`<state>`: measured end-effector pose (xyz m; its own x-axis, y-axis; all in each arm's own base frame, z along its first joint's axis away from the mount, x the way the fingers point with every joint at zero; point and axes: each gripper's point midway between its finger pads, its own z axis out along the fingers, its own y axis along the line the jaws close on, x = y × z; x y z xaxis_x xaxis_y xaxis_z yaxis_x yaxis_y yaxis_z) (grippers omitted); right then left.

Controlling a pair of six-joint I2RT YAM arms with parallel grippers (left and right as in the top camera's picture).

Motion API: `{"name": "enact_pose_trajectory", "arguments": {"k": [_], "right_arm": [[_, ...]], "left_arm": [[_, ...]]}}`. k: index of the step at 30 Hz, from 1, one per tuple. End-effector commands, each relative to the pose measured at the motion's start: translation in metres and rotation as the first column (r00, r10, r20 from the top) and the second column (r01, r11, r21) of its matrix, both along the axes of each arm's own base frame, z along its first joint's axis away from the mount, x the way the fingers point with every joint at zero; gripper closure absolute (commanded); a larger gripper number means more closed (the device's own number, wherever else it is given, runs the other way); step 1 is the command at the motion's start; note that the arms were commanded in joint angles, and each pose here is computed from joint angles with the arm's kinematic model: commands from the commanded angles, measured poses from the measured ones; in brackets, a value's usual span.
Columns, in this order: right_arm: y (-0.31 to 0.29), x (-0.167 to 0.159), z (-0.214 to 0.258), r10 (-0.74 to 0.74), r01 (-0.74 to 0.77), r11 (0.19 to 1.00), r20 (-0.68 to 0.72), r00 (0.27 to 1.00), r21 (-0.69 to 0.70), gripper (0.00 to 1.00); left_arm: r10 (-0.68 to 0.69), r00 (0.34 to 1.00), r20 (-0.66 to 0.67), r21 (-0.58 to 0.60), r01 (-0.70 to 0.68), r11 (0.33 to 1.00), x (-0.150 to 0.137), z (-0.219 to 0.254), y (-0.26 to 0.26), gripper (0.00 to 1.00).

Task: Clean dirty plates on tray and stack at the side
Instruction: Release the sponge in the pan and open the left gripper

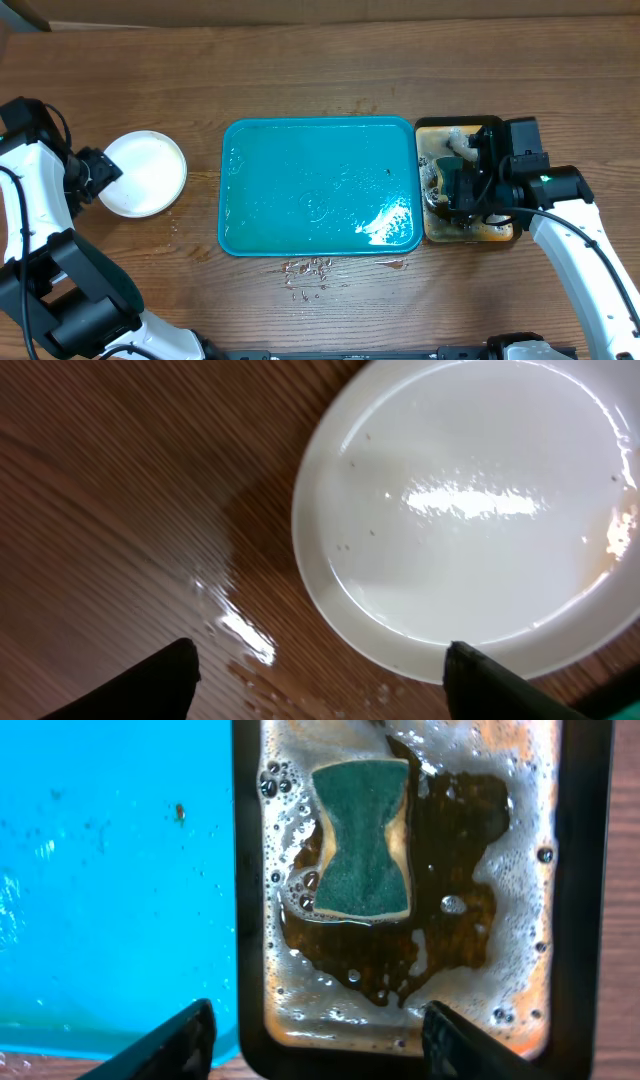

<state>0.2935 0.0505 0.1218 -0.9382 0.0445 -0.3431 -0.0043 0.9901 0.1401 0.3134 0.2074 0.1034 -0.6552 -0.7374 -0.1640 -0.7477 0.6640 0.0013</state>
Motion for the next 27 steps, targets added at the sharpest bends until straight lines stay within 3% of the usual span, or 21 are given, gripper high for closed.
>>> {"name": "enact_pose_trajectory", "arguments": {"k": [1, 6, 10, 12, 20, 27], "right_arm": [[0.000, 0.007, 0.013, -0.001, 0.001, 1.000, 0.040, 0.999, 0.006, 0.20], [0.013, 0.018, 0.020, 0.024, -0.031, 0.997, 0.096, 0.995, 0.074, 0.00], [0.033, 0.033, 0.038, 0.059, -0.090, 0.981, 0.178, 0.982, 0.173, 0.00], [0.032, 0.036, 0.046, 0.037, -0.071, 0.980, 0.182, 0.983, 0.185, 0.00], [0.012, 0.003, 0.047, 0.000, -0.004, 0.996, 0.045, 0.999, 0.087, 0.00], [0.010, -0.015, 0.060, 0.000, -0.011, 0.996, 0.113, 0.994, 0.094, 0.00]], "left_arm": [[-0.063, 0.995, 0.083, -0.083, 0.070, 0.994, 0.013, 0.016, -0.023, 0.16], [-0.231, 0.953, 0.199, -0.093, 0.253, 0.963, 0.028, 0.051, -0.070, 0.11], [-0.341, 0.920, 0.193, -0.102, 0.365, 0.925, 0.022, 0.068, -0.115, 0.00], [-0.378, 0.914, 0.147, -0.135, 0.397, 0.908, 0.009, 0.068, -0.133, 0.00], [-0.481, 0.876, -0.041, -0.283, 0.452, 0.846, -0.049, 0.066, -0.170, 0.00], [-0.498, 0.866, 0.047, -0.205, 0.497, 0.844, -0.075, 0.082, -0.177, 0.00]]}}
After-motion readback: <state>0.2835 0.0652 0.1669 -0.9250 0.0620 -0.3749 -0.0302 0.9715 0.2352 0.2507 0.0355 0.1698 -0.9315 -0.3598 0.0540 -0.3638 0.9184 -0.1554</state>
